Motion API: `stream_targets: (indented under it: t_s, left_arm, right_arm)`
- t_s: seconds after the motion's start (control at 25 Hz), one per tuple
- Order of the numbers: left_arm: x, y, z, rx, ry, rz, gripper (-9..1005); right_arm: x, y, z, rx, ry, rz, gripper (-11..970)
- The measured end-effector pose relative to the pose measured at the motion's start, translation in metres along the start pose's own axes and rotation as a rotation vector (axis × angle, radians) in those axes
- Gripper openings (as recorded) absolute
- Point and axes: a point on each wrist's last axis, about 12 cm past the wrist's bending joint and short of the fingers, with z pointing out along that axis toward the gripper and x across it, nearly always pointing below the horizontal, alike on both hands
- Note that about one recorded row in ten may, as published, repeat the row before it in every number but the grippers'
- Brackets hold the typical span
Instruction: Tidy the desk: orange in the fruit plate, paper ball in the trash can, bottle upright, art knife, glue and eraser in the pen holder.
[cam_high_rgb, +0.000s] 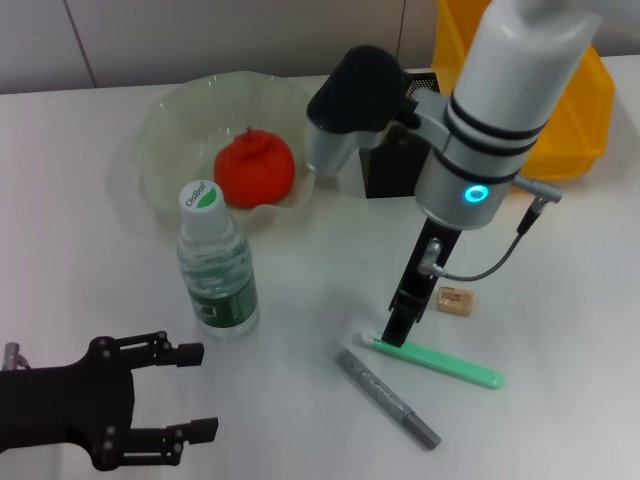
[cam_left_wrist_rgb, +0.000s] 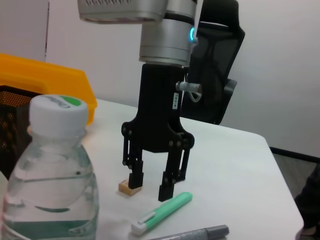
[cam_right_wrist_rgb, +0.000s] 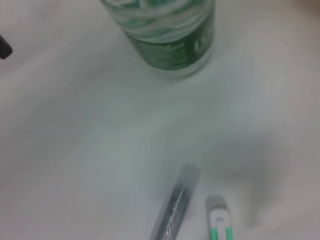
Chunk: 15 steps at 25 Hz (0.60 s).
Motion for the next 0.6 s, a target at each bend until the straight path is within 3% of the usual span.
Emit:
stream_targets:
  t_s: [0.6]
  left_arm:
    - [0.0, 0.002, 0.003, -0.006, 0.0, -0.004, 786]
  right_arm:
    - [-0.014, 0.02, 0.028, 0.085, 0.041, -0.051, 538]
